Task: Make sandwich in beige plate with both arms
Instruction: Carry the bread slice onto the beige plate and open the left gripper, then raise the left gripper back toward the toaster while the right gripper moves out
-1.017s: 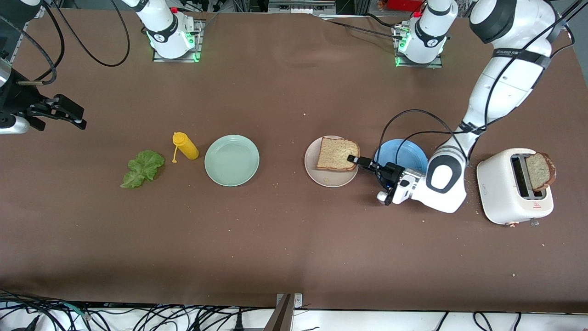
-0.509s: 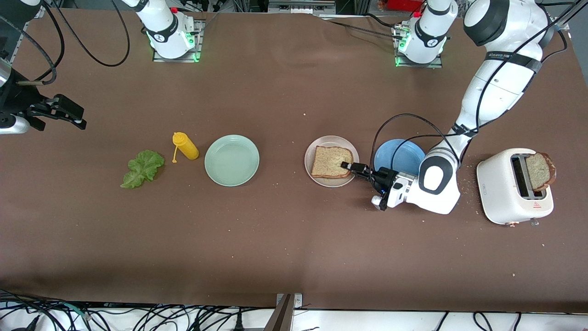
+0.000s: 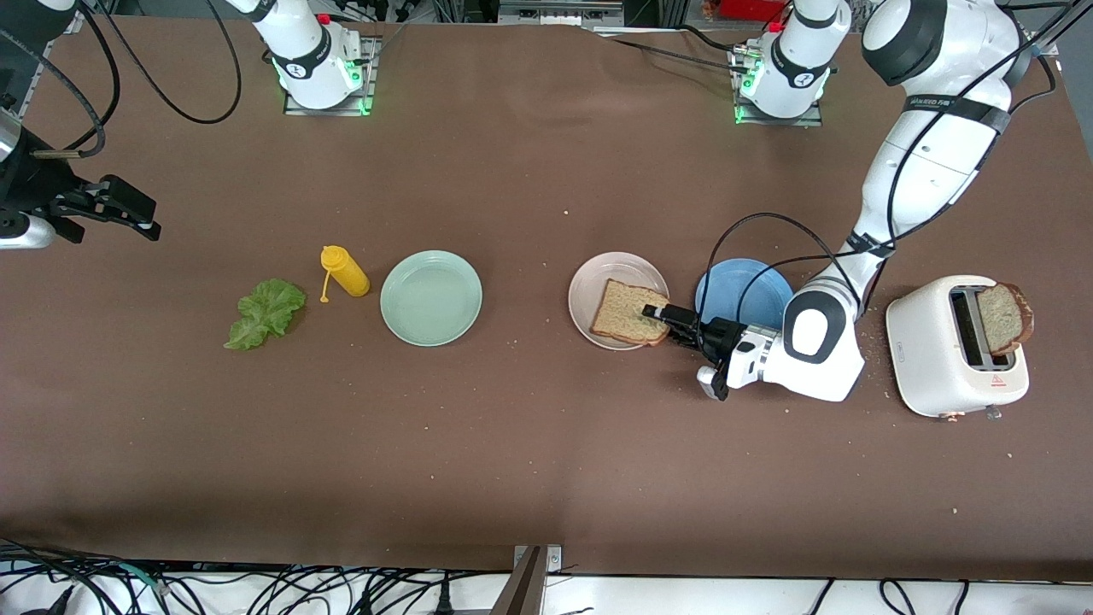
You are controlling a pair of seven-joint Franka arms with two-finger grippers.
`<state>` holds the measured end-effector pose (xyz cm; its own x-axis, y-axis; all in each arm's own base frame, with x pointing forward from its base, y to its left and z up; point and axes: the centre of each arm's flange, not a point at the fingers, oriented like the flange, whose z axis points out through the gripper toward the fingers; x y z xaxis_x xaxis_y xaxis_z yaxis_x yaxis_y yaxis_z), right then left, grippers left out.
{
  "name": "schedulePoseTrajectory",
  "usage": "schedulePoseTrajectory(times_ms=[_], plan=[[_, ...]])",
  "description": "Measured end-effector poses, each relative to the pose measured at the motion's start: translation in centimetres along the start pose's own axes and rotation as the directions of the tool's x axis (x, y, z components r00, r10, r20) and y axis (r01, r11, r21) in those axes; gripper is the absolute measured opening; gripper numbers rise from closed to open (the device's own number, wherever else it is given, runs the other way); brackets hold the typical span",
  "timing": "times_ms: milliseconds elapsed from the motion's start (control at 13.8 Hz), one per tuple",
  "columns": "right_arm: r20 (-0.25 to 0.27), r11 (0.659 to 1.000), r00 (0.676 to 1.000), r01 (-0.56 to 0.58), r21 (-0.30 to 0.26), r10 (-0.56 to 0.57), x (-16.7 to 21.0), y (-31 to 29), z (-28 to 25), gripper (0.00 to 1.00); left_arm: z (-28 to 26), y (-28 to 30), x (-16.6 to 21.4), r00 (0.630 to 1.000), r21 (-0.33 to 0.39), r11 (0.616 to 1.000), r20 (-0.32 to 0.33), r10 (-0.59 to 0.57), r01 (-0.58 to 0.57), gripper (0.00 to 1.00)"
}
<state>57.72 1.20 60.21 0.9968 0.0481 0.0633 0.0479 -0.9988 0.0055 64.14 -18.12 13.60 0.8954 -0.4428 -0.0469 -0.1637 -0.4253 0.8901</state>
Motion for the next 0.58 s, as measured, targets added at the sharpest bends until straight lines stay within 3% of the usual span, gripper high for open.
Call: schedulePoseTrajectory(times_ms=[363, 581], plan=[[0.000, 1.000, 1.000, 0.000, 0.000, 0.000, 0.0, 0.0, 0.0, 1.00, -4.2, 4.5, 0.7, 0.994, 0.197, 0.976, 0.065, 0.083, -0.094, 1.00], [0.000, 1.000, 1.000, 0.000, 0.000, 0.000, 0.0, 0.0, 0.0, 1.00, -5.4, 7.3, 0.8, 0.995, 0.240, 0.967, 0.070, 0.067, -0.082, 1.00]])
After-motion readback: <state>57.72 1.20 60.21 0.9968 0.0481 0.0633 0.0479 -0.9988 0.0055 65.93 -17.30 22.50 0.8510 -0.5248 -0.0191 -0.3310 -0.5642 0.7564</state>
